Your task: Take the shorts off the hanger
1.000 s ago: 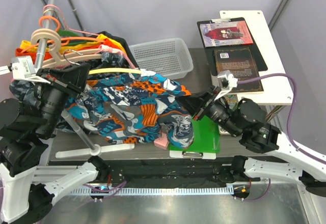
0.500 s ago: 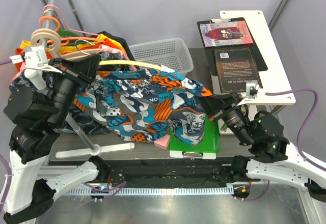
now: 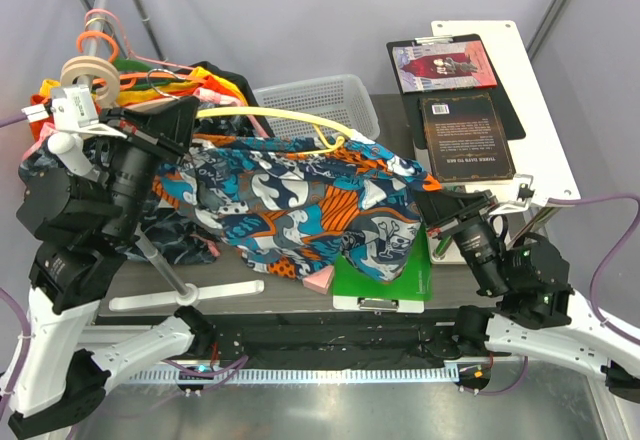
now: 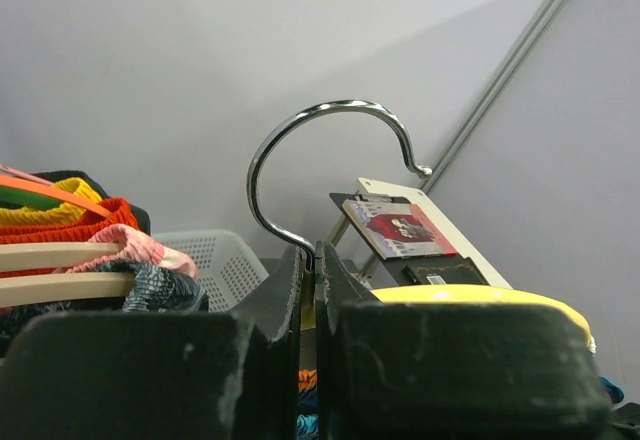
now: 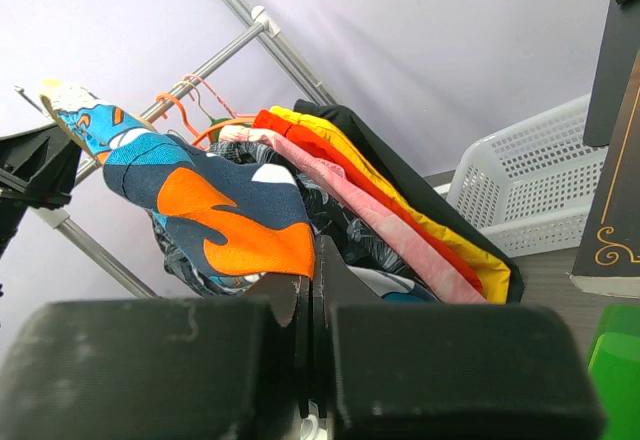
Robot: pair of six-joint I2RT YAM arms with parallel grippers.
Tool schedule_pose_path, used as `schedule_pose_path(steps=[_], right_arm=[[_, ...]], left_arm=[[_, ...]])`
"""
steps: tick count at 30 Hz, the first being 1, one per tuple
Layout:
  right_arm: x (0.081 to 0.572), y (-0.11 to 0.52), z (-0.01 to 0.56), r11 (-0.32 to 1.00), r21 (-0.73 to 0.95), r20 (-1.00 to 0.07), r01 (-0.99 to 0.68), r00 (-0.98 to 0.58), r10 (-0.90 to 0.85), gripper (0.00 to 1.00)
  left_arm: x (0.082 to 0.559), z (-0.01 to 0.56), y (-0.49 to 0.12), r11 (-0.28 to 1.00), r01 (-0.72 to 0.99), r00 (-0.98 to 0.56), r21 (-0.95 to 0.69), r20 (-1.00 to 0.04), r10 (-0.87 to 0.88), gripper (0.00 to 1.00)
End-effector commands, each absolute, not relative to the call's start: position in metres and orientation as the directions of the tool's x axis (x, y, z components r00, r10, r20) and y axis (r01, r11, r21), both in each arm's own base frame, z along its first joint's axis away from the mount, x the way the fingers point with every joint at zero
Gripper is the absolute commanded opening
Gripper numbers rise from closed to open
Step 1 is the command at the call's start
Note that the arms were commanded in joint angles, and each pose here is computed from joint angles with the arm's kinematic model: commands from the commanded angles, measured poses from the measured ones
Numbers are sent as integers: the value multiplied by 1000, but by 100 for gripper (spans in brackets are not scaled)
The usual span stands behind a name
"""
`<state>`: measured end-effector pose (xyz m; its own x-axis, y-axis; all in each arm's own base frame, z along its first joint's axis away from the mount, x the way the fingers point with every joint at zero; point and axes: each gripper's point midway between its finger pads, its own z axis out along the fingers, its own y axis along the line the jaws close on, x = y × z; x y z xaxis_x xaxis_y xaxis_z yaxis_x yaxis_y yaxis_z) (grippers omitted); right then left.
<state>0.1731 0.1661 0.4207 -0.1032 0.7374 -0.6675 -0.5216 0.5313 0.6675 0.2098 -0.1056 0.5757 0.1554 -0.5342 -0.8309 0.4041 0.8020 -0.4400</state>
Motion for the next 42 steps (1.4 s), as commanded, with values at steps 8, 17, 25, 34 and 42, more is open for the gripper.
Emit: schedule_pose_path(steps=[8, 17, 25, 34, 42], right_arm=[[175, 111, 434, 530, 718, -579, -451, 36, 814, 1], [171, 123, 447, 532, 681, -607, -503, 20, 795, 1], [170, 212, 480, 480, 562, -700, -674, -78, 710, 1], [165, 269, 534, 360, 512, -700, -780, -136, 701, 1], [170, 306, 587, 297, 478, -680, -827, -134, 721, 1]], left_arm=[[168, 648, -20, 732, 352, 467, -583, -569, -677, 0], [169, 650, -23, 724, 367, 464, -585, -559, -687, 0], [188, 634, -48, 600, 404, 331, -690, -501, -799, 0], [183, 652, -78, 464, 555, 212, -691, -422, -881, 0], [166, 667, -85, 454, 632, 189, -628, -443, -876, 0]])
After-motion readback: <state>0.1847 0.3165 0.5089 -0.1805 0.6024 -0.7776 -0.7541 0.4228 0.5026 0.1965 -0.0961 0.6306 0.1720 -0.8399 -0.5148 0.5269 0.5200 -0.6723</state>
